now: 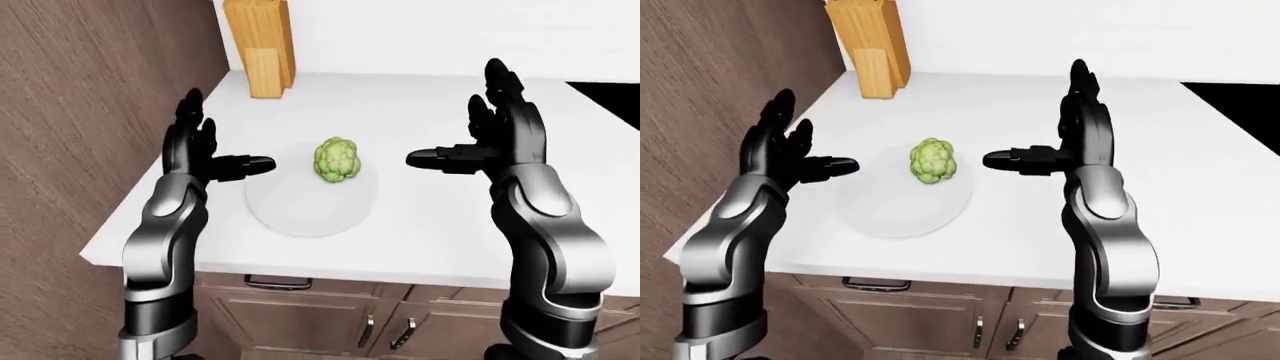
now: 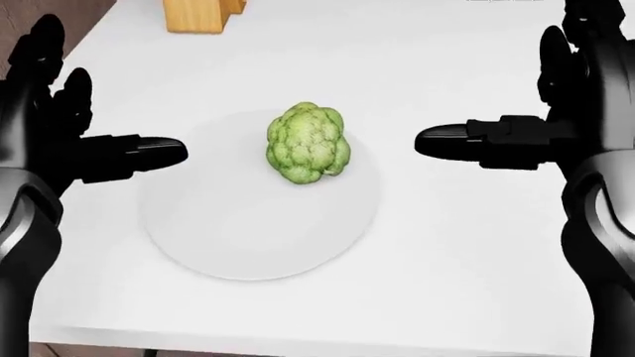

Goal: Place the broccoli on the rack of the oven.

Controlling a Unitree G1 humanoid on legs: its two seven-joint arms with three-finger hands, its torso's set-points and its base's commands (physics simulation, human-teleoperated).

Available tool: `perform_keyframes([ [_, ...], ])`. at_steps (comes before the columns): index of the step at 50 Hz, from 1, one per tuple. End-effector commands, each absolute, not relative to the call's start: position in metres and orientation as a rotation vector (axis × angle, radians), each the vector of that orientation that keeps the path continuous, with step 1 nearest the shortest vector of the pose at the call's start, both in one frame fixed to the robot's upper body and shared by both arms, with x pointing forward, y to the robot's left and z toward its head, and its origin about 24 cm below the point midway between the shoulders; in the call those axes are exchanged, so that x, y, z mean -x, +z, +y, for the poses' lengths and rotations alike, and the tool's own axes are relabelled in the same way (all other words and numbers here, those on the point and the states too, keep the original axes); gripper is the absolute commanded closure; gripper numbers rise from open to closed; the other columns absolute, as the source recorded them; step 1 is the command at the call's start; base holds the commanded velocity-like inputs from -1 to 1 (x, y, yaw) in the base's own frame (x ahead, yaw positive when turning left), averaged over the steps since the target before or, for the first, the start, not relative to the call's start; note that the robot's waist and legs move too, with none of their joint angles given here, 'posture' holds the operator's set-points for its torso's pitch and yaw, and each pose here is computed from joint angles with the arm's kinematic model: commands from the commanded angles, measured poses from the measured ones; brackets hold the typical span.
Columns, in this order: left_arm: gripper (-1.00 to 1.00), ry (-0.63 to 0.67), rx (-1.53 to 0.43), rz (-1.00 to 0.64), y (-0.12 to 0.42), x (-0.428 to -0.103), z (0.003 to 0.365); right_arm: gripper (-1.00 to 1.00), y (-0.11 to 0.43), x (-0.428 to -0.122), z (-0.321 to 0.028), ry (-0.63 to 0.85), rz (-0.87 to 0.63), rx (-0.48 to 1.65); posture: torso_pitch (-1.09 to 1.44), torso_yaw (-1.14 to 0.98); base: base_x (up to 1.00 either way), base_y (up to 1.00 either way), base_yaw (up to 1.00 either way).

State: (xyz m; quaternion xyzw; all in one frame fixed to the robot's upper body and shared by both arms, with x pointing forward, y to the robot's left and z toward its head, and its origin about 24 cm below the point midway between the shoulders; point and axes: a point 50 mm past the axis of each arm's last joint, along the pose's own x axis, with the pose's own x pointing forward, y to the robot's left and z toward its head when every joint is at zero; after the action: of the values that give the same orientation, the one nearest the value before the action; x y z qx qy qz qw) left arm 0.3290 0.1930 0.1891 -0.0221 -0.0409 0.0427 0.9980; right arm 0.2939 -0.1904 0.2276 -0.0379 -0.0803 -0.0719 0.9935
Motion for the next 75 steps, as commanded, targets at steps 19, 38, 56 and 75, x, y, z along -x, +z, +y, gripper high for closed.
perform_keyframes([
  [19,-1.0,0.074,0.057,-0.194,0.216,-0.324,0.194,-1.0,0.285,-0.33,-0.14,0.0,-0.244,0.187,0.0,0.0,0.0,0.0,0.0],
  [38,-1.0,0.069,0.059,-0.2,0.219,-0.322,0.193,-1.0,0.293,-0.33,-0.099,0.164,-0.201,0.269,0.0,0.0,0.0,0.0,0.0],
  [56,-1.0,0.068,0.058,-0.2,0.219,-0.322,0.193,-1.0,0.267,-0.327,-0.075,0.237,-0.145,0.295,0.0,0.0,0.0,0.0,0.0],
  [75,-1.0,0.068,0.057,-0.199,0.218,-0.322,0.193,-1.0,0.238,-0.34,-0.068,0.241,-0.093,0.351,0.0,0.0,0.0,0.0,0.0],
])
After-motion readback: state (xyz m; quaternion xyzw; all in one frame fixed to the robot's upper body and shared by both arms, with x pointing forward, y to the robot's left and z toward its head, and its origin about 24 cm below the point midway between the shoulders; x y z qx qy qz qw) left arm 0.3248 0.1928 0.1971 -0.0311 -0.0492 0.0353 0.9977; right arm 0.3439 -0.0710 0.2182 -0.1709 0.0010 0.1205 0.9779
